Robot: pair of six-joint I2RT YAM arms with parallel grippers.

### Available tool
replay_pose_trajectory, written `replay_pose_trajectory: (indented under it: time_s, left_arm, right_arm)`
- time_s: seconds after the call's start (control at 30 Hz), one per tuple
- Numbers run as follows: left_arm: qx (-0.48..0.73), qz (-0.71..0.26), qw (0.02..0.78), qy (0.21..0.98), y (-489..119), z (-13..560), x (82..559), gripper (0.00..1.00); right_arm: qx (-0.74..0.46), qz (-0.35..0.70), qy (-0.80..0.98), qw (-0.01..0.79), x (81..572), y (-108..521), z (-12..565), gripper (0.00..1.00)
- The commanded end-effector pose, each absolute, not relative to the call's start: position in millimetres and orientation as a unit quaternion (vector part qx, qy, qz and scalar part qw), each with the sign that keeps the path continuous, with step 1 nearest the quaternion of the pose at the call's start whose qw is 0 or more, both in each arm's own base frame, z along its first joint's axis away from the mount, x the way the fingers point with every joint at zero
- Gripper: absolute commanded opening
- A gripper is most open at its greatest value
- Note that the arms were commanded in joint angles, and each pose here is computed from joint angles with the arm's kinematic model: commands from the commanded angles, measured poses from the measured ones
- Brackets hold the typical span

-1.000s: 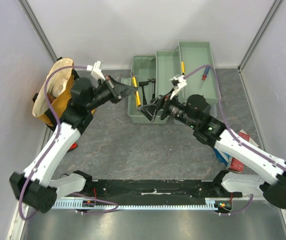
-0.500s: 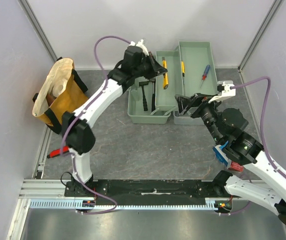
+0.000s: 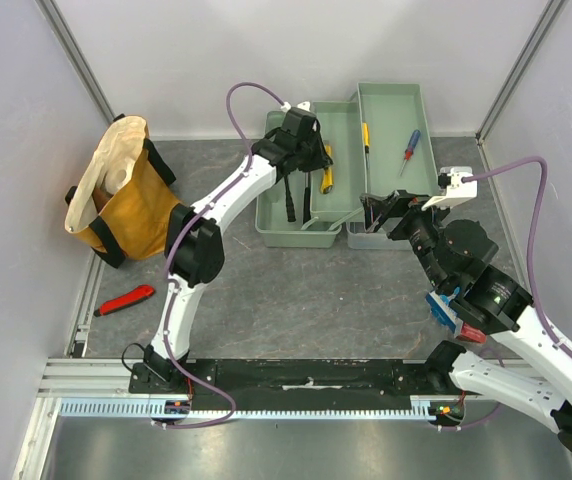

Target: Pack the tool kit

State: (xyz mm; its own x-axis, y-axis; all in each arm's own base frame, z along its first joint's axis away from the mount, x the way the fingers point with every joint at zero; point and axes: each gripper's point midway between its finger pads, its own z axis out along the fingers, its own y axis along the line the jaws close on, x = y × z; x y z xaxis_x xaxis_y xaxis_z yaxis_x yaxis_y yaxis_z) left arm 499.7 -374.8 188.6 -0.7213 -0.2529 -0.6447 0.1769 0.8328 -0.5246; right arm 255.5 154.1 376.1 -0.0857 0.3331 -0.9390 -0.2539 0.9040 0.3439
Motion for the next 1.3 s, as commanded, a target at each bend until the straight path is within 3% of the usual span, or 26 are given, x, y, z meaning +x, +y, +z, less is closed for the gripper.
replay_pose_trajectory:
  time_s: [0.0,0.3,0.53,0.77,0.97,1.27]
  left_arm:
    - [0.001,-0.246,0.422,0.872,-369.3,207.1,507.4,0.24]
    - [0.001,-0.234,0.44,0.867,-363.0,224.1,503.9,0.52]
    - [0.003,-0.261,0.49,0.832,-347.5,299.7,482.5,0.53]
    - [-0.04,-0.213,0.545,0.81,-276.7,339.1,435.4,0.53]
    - [-0.122,-0.124,0.547,0.819,-190.5,304.2,386.5,0.55]
    - [-0.298,-0.05,0.422,0.855,-80.0,172.9,317.8,0.59]
  right_arm:
    - [0.033,0.211,0.704,0.677,256.5,151.4,374.8,0.98]
    - [0.037,0.214,0.705,0.675,255.2,150.7,374.7,0.98]
    - [0.029,0.22,0.709,0.67,256.0,156.6,373.8,0.98]
    - [0.016,0.232,0.719,0.655,260.4,172.1,366.4,0.98]
    - [0.006,0.248,0.726,0.641,264.3,187.7,360.9,0.98]
    - [0.001,0.261,0.735,0.626,271.9,204.7,354.7,0.98]
